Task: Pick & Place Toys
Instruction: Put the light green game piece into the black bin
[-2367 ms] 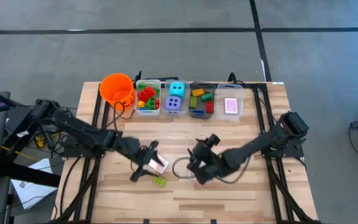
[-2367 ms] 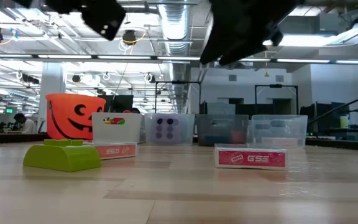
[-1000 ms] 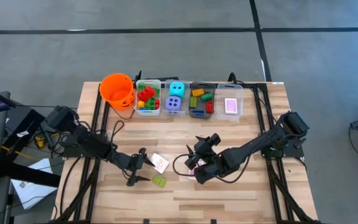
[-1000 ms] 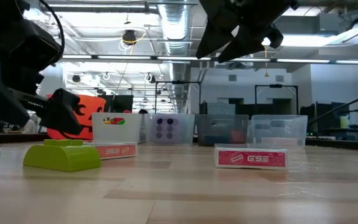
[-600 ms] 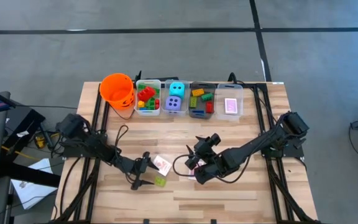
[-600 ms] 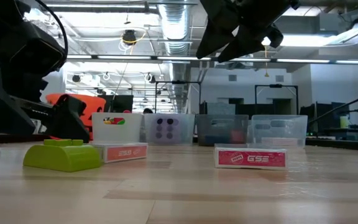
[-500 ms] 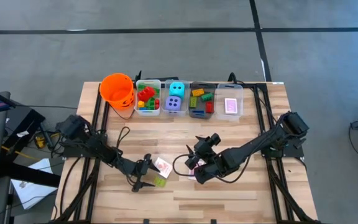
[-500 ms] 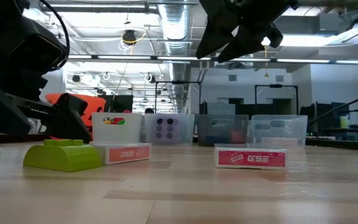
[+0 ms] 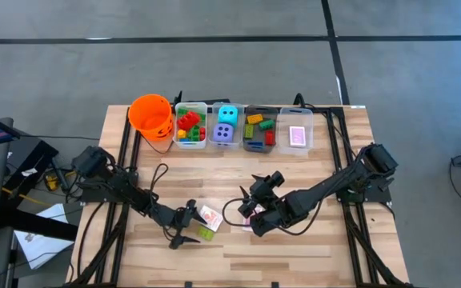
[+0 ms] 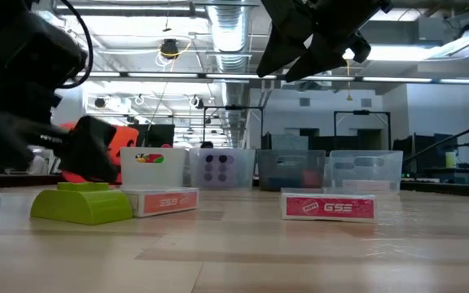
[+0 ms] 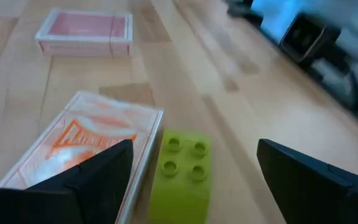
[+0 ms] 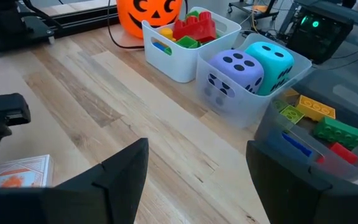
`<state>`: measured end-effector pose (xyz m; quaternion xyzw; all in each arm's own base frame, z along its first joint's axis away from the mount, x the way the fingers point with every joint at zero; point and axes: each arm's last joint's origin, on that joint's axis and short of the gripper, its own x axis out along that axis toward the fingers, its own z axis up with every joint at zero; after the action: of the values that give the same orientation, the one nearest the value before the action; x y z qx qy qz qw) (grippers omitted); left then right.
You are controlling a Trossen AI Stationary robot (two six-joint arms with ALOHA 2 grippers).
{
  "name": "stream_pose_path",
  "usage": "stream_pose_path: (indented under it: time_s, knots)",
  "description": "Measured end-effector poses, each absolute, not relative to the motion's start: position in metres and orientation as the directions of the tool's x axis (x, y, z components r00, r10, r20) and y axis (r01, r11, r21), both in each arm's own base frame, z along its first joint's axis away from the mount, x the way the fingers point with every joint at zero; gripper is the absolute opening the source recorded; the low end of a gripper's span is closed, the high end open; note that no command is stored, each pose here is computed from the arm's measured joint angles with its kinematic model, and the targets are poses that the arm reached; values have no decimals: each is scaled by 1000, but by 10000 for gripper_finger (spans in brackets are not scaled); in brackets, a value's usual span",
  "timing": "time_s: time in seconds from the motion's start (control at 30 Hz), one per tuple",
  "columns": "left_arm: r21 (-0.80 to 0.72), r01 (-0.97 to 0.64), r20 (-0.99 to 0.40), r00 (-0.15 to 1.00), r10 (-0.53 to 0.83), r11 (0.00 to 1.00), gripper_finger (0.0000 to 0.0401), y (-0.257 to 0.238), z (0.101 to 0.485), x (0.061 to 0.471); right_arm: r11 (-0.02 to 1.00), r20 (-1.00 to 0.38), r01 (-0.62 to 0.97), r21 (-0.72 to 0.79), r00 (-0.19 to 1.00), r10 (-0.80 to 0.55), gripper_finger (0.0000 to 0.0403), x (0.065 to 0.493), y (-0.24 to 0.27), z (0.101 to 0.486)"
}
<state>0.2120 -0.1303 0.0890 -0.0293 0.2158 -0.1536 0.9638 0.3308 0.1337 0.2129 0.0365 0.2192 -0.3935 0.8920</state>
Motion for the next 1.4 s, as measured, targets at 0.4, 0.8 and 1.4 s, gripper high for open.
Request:
stream_pose_path:
  time_s: [0.4,0.8,1.4]
  knots:
    - [21,193,-482,862,-159,981,333,-104,75,228,688,-420,718,-107,595,-686,264,331,134,213]
    - [-43,276,-404,874,-270,960,336,-100,100,238,692,-419,715,-103,599,-682,264,330,136,213]
    - [-8,291,-431,862,-266,957,336,-115,115,223,691,-418,716,-101,599,-682,264,331,135,213]
